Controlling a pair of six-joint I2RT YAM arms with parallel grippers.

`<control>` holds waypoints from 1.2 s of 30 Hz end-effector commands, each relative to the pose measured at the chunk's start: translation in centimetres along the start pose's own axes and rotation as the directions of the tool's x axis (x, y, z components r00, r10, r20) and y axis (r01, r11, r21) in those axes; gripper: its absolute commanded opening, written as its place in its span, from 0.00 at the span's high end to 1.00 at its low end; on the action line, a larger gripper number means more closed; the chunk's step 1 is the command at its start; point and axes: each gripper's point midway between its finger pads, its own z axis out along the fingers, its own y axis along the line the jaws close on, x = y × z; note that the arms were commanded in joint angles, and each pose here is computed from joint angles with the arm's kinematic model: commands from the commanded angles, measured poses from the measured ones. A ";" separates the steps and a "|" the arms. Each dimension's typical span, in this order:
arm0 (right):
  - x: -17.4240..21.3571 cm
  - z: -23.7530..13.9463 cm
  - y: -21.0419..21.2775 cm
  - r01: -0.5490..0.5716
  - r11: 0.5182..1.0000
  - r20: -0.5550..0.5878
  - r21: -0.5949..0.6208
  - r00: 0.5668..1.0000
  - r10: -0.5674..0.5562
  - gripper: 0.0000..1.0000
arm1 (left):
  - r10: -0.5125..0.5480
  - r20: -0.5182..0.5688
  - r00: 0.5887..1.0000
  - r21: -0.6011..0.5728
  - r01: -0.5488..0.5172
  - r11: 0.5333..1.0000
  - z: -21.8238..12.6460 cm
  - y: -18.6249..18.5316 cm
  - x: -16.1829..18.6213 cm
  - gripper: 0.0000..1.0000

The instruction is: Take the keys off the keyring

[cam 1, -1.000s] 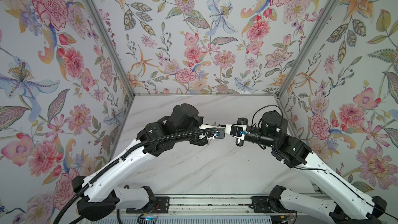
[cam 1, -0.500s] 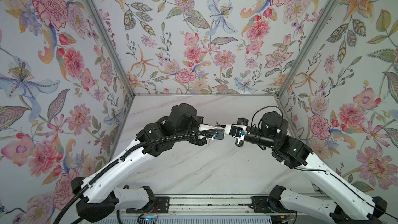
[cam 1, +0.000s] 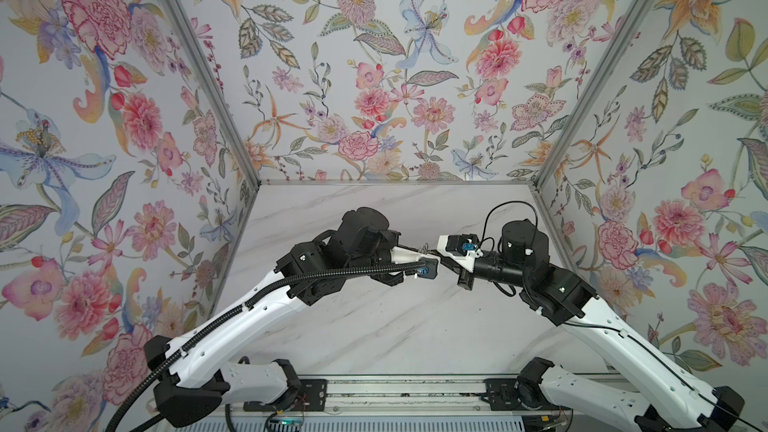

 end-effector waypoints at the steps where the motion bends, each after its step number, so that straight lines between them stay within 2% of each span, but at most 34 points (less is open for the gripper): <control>1: 0.9 0.1 -0.2 -0.115 0.993 -0.043 -0.007 0.992 0.115 1.00 | 0.057 -0.009 0.998 -0.056 -0.057 0.997 0.3 0.7 -0.7 1.00; 5: 0.9 -0.6 -0.3 -0.150 0.989 -0.026 -0.015 0.988 0.149 1.00 | 0.099 -0.050 0.994 -0.060 -0.102 0.993 1.0 0.1 0.0 1.00; 14: -0.2 -2.0 0.5 -0.106 0.994 0.005 -0.031 0.994 0.106 1.00 | 0.143 -0.149 0.978 -0.024 -0.148 0.989 3.0 -1.1 1.5 1.00; 18: 0.6 -1.6 0.3 -0.122 0.992 -0.045 -0.026 0.992 0.121 1.00 | 0.185 -0.194 0.964 -0.013 -0.191 0.982 3.8 -1.4 1.3 1.00; 26: 3.1 -0.9 0.1 -0.137 0.991 -0.195 -0.010 0.972 0.132 1.00 | 0.256 -0.187 0.948 -0.028 -0.266 0.964 4.3 -1.3 -0.6 1.00; 30: 4.0 -0.6 -0.5 -0.168 0.986 -0.234 0.007 0.958 0.165 1.00 | 0.302 -0.189 0.934 -0.026 -0.313 0.950 5.1 -1.9 -1.3 1.00; 36: 5.3 0.1 -0.7 -0.209 0.978 -0.304 0.006 0.931 0.200 1.00 | 0.395 -0.207 0.895 -0.033 -0.410 0.911 5.8 -3.1 -1.9 1.00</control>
